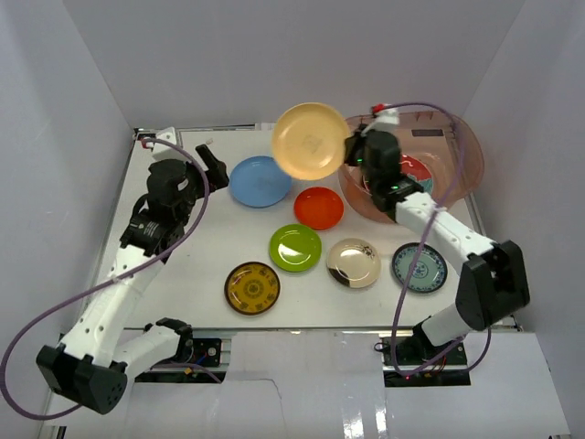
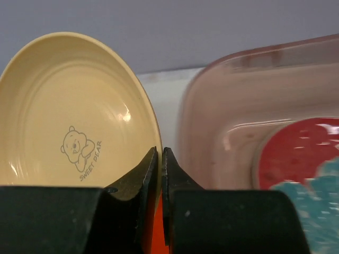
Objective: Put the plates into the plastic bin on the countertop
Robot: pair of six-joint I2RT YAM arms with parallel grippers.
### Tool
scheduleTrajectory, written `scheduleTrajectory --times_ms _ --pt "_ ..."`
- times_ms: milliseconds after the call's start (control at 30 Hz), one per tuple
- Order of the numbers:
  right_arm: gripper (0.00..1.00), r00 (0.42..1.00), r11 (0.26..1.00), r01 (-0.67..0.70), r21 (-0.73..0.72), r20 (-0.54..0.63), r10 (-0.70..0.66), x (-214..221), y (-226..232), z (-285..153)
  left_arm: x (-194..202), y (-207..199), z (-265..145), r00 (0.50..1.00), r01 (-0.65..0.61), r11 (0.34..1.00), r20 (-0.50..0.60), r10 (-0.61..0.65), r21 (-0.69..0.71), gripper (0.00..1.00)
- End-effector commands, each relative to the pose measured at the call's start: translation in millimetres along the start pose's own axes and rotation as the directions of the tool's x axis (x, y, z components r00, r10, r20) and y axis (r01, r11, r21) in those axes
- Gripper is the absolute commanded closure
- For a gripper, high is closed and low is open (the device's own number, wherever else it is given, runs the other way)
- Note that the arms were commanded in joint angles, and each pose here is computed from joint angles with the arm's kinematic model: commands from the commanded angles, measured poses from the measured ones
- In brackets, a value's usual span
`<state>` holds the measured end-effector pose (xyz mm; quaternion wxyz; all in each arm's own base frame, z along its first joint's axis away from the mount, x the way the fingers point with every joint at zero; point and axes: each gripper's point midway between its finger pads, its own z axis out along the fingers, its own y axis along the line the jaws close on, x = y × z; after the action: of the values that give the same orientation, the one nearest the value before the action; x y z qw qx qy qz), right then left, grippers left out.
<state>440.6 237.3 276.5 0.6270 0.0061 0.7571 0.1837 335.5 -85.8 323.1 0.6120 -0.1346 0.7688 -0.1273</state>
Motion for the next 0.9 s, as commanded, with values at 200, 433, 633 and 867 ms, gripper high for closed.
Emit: scheduleTrajectory --times_ms 200,433,633,867 --pt "0.92 0.994 0.906 -0.1 0.41 0.089 0.07 -50 -242 -41 91 9 87 0.965 0.051 0.993 -0.249 -0.077 -0.109 0.03" --pt "0.92 0.99 0.851 -0.117 0.511 -0.004 0.139 -10 -309 -20 148 47 148 0.909 0.128 0.971 -0.368 -0.196 -0.202 0.07" --pt "0.72 0.982 0.869 -0.119 0.481 -0.072 0.175 8 -314 -3 180 54 189 0.883 0.148 0.969 -0.415 -0.22 -0.2 0.11" --pt "0.35 0.98 0.932 -0.149 0.33 -0.077 0.184 -4 -274 -16 196 54 218 0.868 0.138 0.97 -0.447 -0.217 -0.201 0.2"
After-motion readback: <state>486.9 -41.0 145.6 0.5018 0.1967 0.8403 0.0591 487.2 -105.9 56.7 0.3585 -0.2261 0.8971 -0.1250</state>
